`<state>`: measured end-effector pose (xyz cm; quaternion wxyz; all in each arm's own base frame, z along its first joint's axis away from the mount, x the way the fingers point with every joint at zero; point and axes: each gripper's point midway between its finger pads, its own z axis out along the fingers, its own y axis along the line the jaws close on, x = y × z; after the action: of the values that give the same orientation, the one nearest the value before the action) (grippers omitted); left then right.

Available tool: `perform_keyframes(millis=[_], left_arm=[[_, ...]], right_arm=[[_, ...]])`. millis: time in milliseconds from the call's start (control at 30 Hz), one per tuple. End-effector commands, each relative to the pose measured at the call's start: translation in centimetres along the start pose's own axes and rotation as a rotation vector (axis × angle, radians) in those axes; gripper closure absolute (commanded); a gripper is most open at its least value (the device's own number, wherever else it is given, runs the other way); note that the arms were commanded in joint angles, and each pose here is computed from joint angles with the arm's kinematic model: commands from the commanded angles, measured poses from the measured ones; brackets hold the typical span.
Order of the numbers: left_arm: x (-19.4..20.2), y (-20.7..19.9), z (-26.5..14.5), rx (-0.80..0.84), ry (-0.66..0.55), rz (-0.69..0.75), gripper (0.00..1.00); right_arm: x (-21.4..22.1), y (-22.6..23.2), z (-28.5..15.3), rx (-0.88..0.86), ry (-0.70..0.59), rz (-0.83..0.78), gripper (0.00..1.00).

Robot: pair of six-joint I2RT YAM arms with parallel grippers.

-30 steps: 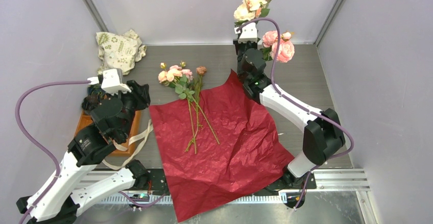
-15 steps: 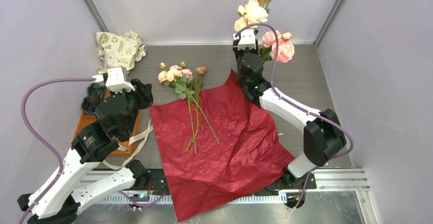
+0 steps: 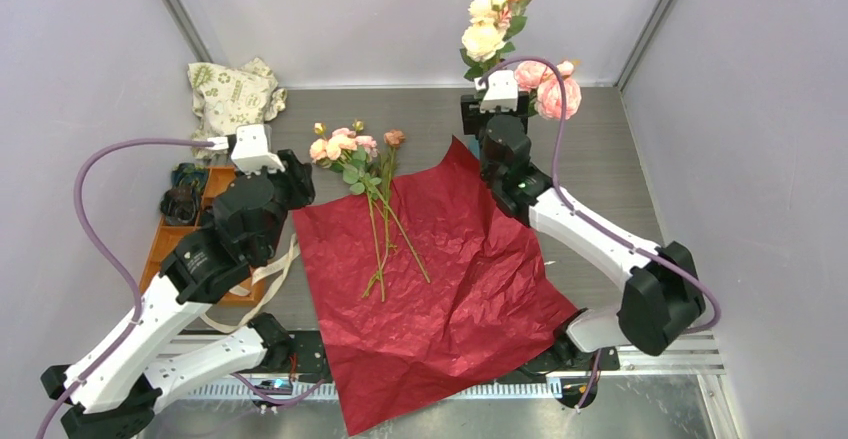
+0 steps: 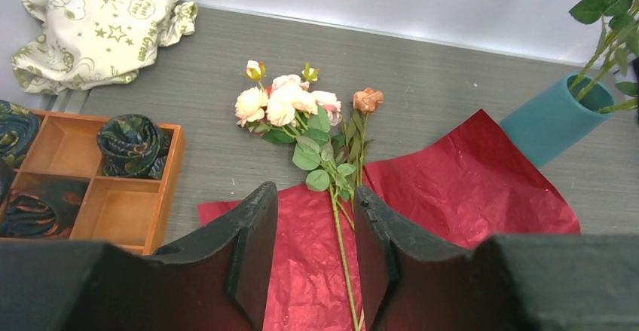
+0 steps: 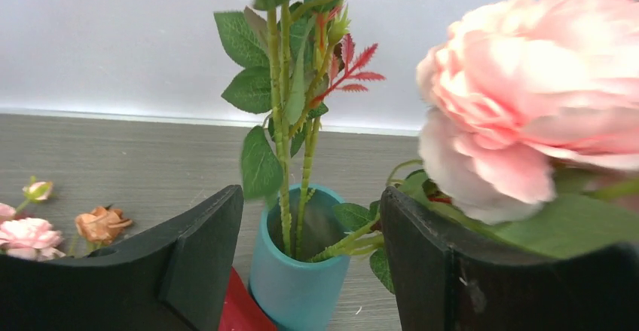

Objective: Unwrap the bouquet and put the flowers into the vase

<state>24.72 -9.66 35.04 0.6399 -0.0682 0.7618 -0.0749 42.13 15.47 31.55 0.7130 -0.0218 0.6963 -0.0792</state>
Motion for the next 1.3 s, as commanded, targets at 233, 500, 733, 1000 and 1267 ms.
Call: perform_keyframes(millis=[233,500,733,1000,1267], left_arm=[[0.0,-2.3,1.6,0.030,-0.012,-0.061,0.54],[2.2,-6.5,3.7,0.161,0.018,-0.088,0.25],[5.0,-11.0,5.8,0.320,0.147,-0.128,0.14],[8.5,-9.1,10.0,0.088,0.245,-0.197,0.16],[13.3,-8.2,15.3,-0.177,0.460,-0.310,0.35]], right_arm=[[-8.0,-2.6,-5.5,-0.137,-0.138,0.276,0.26],[-14.4,-3.5,-12.4,-0.385,-0.260,0.557,0.24],[-16.1,-3.1,-16.7,-0.564,-0.263,0.679,0.23],[-15.1,-3.2,-18.9,-0.628,-0.210,0.720,0.23],[-13.0,-3.0,-19.0,-0.618,-0.157,0.729,0.23]])
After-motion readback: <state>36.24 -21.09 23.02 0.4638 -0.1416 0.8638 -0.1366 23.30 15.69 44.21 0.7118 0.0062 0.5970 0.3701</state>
